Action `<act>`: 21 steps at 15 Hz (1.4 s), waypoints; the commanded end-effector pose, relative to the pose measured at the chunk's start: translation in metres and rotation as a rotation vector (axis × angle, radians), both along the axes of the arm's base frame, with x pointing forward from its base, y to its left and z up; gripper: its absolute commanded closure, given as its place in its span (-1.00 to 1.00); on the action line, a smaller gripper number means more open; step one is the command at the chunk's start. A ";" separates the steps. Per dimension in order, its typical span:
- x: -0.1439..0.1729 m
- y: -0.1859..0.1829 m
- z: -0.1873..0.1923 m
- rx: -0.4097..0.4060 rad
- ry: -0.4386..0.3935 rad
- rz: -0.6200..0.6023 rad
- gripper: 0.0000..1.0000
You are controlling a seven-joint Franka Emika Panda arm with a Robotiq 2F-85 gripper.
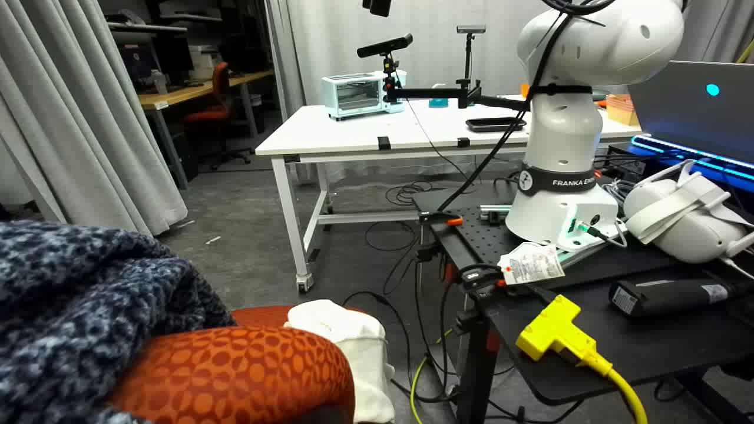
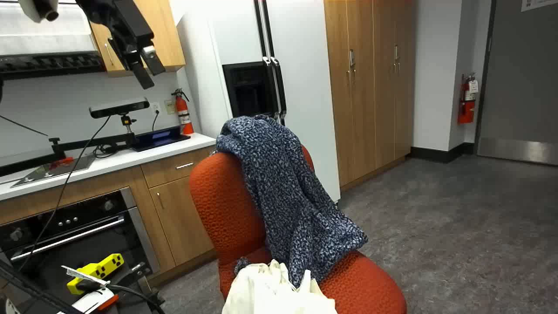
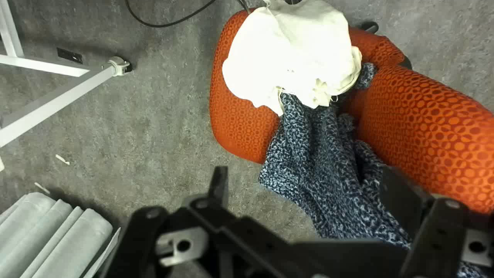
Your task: Pick up the cloth from the chair back and put it on the sitting base of the chair.
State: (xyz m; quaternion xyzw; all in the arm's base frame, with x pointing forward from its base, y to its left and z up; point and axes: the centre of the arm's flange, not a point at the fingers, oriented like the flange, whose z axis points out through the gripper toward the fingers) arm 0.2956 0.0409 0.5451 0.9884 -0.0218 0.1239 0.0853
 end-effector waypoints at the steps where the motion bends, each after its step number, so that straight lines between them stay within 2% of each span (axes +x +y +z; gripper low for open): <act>1: 0.000 0.000 0.000 0.000 0.001 0.000 -1.00; 14: 0.000 0.000 0.000 0.000 0.000 0.000 -1.00; 21: -0.001 0.003 -0.001 0.086 0.066 0.026 -1.00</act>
